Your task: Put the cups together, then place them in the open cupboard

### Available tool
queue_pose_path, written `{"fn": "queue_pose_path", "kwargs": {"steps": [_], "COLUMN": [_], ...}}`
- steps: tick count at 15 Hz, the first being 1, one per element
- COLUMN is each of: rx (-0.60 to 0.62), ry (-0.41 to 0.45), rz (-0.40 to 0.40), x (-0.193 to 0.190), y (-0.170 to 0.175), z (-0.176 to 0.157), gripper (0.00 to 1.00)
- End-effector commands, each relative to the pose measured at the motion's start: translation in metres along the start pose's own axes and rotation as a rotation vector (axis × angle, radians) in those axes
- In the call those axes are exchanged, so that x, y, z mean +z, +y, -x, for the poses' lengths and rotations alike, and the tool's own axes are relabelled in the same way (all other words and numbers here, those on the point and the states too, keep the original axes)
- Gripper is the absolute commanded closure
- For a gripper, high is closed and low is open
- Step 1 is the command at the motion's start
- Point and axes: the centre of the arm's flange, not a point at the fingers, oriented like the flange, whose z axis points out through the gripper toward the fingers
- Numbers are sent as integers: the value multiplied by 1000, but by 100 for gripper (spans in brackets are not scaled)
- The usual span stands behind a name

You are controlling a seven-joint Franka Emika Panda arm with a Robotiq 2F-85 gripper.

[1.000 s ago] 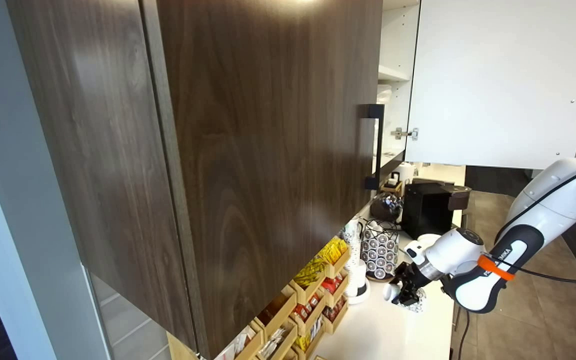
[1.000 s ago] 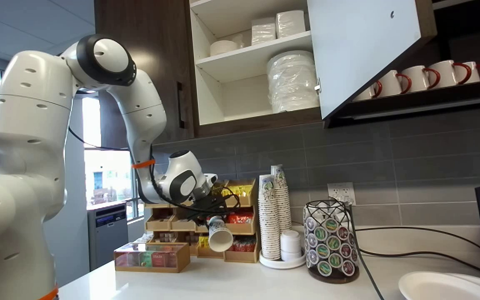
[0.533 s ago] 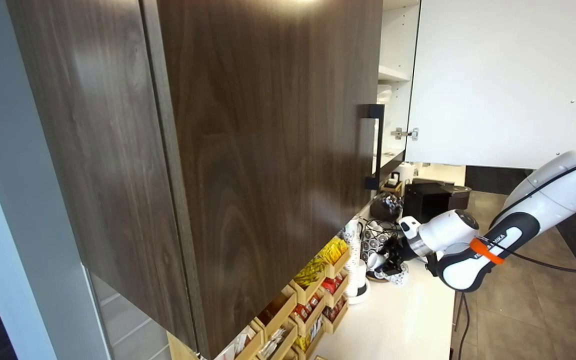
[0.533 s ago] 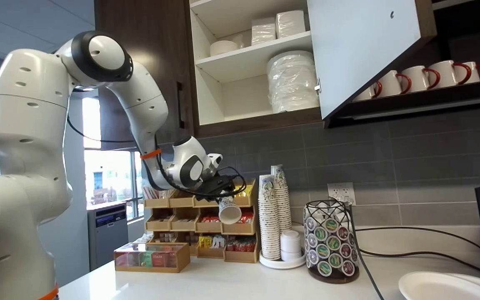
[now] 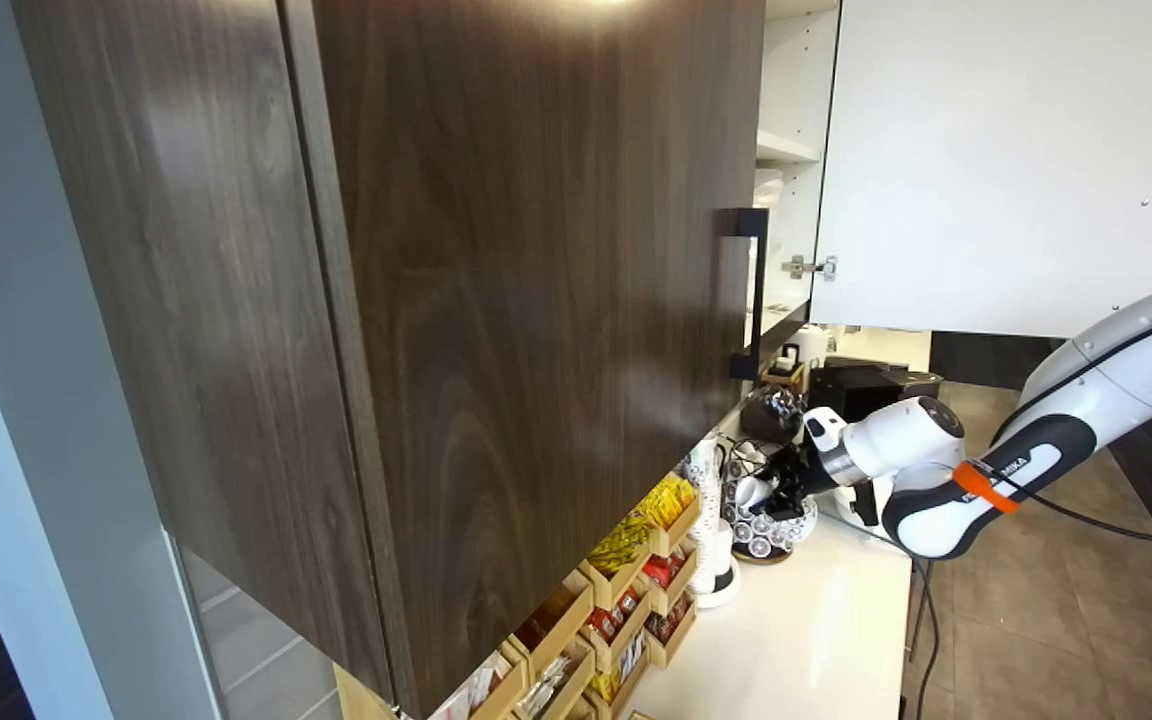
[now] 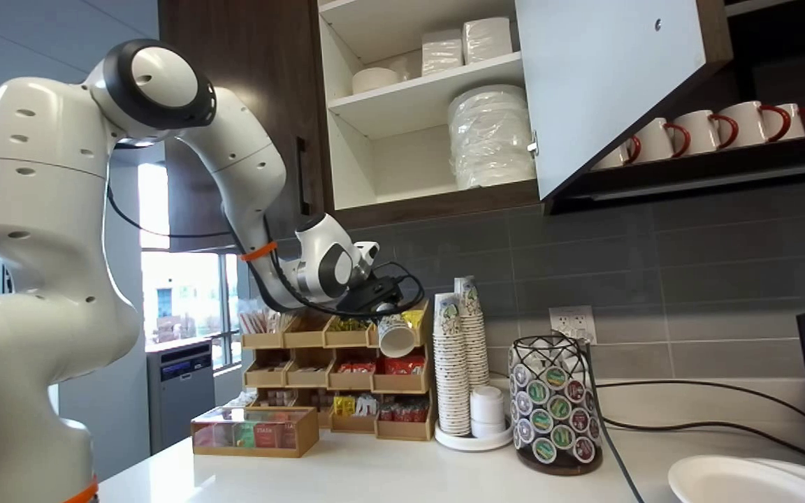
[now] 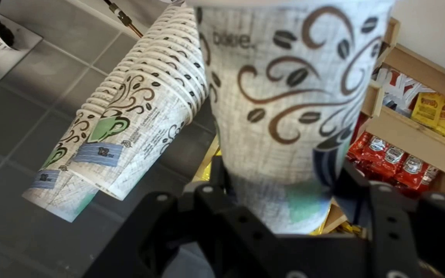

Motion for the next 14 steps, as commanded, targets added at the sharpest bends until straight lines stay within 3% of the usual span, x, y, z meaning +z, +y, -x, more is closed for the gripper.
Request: {"fn": "queue_pose_path", "kwargs": {"steps": [1, 7, 14], "rx": [-8, 14, 31], "ry": [0, 104, 225], "rz": [-29, -93, -39], "x": [-70, -80, -136], "y": [33, 40, 81], "z": [0, 3, 3], "gripper": [57, 57, 57]}}
